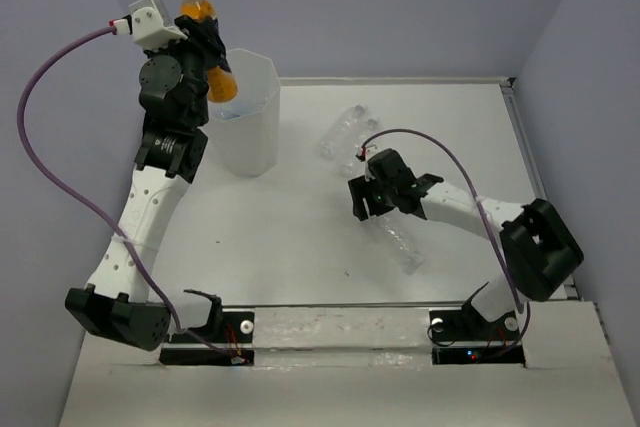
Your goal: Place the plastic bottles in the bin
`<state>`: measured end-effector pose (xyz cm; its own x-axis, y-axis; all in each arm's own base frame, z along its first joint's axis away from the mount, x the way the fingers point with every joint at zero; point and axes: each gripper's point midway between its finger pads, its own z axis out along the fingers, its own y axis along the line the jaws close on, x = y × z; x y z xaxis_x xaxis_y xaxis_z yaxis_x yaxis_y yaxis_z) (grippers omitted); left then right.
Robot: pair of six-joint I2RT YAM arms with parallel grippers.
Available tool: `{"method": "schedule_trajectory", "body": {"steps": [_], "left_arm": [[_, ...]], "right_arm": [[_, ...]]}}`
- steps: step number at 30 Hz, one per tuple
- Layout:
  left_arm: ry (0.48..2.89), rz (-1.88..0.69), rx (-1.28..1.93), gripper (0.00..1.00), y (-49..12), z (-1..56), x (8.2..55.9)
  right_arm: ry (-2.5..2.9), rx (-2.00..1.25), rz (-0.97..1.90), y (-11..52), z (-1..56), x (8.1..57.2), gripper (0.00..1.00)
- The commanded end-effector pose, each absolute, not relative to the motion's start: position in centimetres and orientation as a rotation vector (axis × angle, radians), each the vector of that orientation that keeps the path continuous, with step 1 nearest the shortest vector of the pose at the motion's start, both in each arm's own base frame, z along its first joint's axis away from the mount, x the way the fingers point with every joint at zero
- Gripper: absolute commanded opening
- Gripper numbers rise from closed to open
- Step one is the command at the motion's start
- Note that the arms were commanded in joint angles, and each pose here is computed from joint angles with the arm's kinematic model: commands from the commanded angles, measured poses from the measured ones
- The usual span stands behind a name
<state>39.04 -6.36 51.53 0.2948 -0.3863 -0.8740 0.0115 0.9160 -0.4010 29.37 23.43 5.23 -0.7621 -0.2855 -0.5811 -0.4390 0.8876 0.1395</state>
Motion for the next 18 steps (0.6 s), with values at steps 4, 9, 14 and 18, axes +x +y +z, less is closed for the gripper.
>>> {"method": "schedule_trajectory", "body": {"steps": [4,9,14,18], "left_arm": [[1.113,-0.222,-0.429,0.3,-3.5,51.6,45.2],[1.167,-0.171,-0.435,0.42,-3.0,48.5,48.0],[1.163,-0.178,-0.429,0.99,-2.9,47.5,46.7],[1.136,-0.187,-0.443,0.99,-2.3,48.7,44.4]], "right_arm": [[2.126,-0.592,0.703,28.0,16.9,26.4,0.56],[1.979,-0.587,0.765,28.1,22.3,25.7,0.54],[1.814,-0.544,0.771,28.7,28.6,27.4,0.52],[1.672,-0.51,0.75,29.0,34.4,28.9,0.51]]}}
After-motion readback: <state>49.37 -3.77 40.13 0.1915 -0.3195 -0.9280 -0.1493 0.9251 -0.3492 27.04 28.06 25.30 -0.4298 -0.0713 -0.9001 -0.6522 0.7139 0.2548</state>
